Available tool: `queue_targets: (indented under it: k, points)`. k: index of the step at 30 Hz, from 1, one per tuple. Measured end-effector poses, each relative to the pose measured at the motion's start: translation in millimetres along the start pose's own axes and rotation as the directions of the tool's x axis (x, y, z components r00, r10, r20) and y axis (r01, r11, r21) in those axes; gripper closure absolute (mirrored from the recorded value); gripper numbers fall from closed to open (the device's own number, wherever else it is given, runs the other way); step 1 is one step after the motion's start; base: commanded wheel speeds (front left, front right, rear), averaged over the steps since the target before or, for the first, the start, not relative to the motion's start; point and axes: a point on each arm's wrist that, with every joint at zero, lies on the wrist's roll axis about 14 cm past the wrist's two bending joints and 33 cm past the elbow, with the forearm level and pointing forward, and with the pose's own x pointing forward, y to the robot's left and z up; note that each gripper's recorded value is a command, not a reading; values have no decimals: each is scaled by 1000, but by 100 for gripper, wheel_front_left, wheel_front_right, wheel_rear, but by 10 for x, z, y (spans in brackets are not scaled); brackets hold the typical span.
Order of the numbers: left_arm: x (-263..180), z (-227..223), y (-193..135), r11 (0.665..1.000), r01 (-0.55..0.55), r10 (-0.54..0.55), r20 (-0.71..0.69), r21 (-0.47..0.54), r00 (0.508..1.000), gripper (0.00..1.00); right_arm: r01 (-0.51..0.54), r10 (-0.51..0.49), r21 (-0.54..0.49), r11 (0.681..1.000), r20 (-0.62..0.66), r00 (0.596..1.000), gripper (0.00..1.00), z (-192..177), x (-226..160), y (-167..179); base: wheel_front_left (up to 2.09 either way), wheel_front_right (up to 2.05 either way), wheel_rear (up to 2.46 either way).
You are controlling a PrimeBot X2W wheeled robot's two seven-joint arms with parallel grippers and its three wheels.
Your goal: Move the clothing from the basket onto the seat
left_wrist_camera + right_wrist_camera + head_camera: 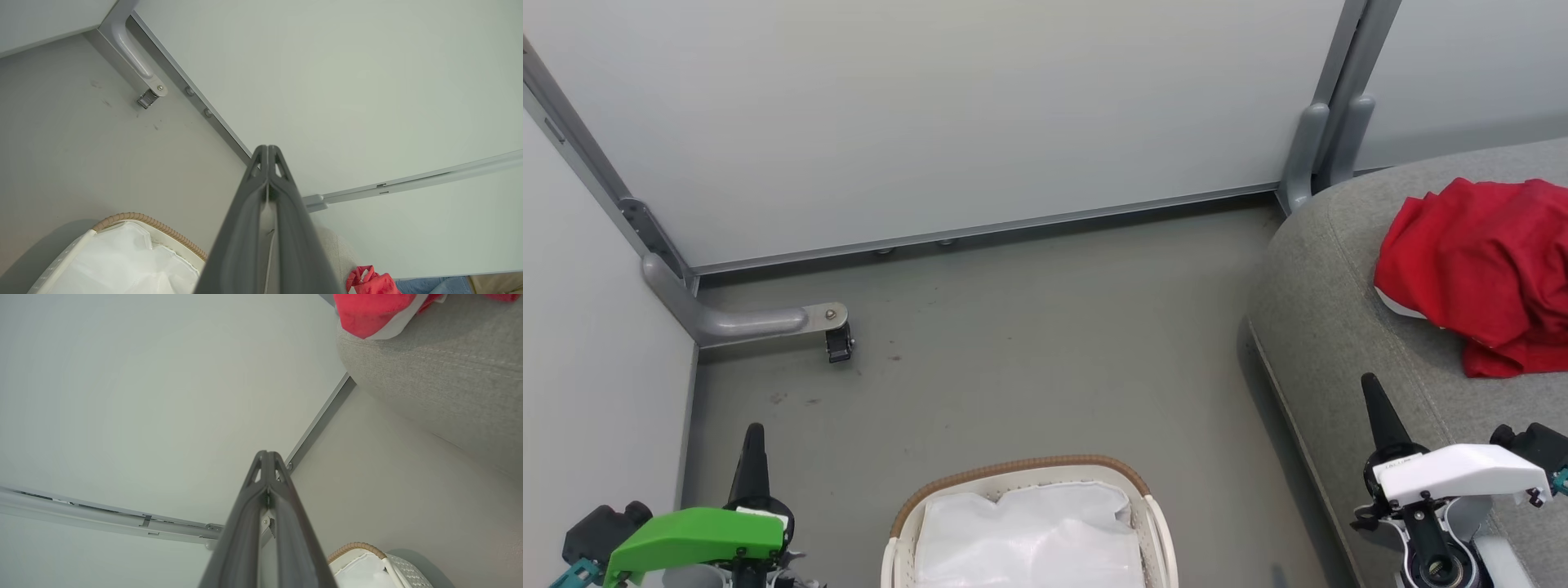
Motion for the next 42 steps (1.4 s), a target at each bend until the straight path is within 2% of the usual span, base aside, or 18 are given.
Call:
queue_targets:
  k: [22, 42]
  points:
    - [28, 106, -125, 977, 50, -49, 10, -208, 999, 100, -24, 26, 212, 977, -6, 1000, 100, 29, 1, 70, 0, 0, 0]
    - [32, 192, -209, 931, 90, -86, 25, -354, 996, 100, -52, 58, 362, 931, -7, 998, 100, 56, 5, 147, 0, 0, 0]
